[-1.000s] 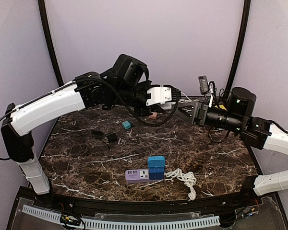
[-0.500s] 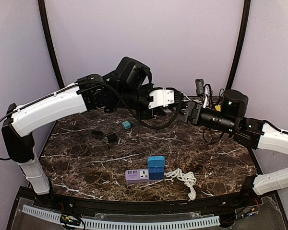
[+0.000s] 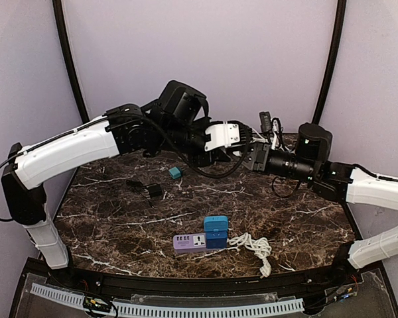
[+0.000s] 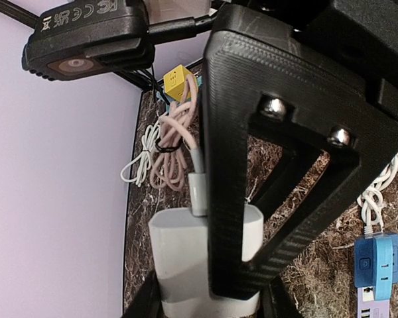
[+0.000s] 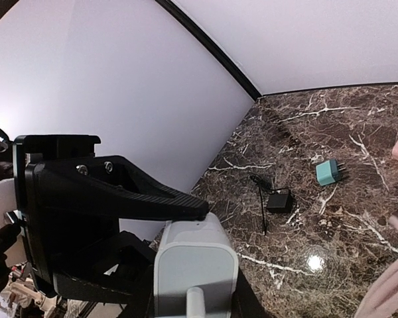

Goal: Insert the plug
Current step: Pick up the plug from the center of the board, then adjust the plug.

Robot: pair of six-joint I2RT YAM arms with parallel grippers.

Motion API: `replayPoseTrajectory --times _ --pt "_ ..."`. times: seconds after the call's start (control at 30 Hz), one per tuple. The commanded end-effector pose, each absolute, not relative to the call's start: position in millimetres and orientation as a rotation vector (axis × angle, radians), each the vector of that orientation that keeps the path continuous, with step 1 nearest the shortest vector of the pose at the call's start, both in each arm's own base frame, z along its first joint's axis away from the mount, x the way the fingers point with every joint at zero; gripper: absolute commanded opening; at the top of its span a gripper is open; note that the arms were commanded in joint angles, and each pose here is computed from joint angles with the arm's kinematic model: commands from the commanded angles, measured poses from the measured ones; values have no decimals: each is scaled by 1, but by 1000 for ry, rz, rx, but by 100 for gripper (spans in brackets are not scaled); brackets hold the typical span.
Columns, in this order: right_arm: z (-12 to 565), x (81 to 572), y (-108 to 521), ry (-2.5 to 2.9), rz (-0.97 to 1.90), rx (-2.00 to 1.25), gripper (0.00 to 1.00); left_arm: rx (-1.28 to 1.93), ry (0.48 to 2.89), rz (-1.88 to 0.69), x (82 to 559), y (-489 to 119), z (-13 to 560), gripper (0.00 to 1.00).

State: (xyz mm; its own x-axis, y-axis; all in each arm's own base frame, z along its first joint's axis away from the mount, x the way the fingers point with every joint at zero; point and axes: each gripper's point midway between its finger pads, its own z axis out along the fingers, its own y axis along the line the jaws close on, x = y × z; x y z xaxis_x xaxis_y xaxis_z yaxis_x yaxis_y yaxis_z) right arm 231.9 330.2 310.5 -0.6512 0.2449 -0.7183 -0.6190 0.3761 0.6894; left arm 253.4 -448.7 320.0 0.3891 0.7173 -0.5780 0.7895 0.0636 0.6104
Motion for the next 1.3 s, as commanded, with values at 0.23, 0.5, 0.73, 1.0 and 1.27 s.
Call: replayPoseTrajectory --times 0.23,0.5,0.73,1.0,1.27 --pt "258 217 305 1960 1349 -320 0 1883 1435 -299 198 -422 267 79" --pt "182 193 267 2188 1285 -245 0 1964 1552 -495 159 -386 208 89" --pt "152 182 246 2228 1255 -173 0 1885 1564 -589 152 -386 192 90" --pt "151 177 237 2193 1241 -184 0 1799 1556 -700 151 -403 155 92" --pt "138 173 238 2214 1242 -218 0 1710 1598 -689 163 -409 118 95"
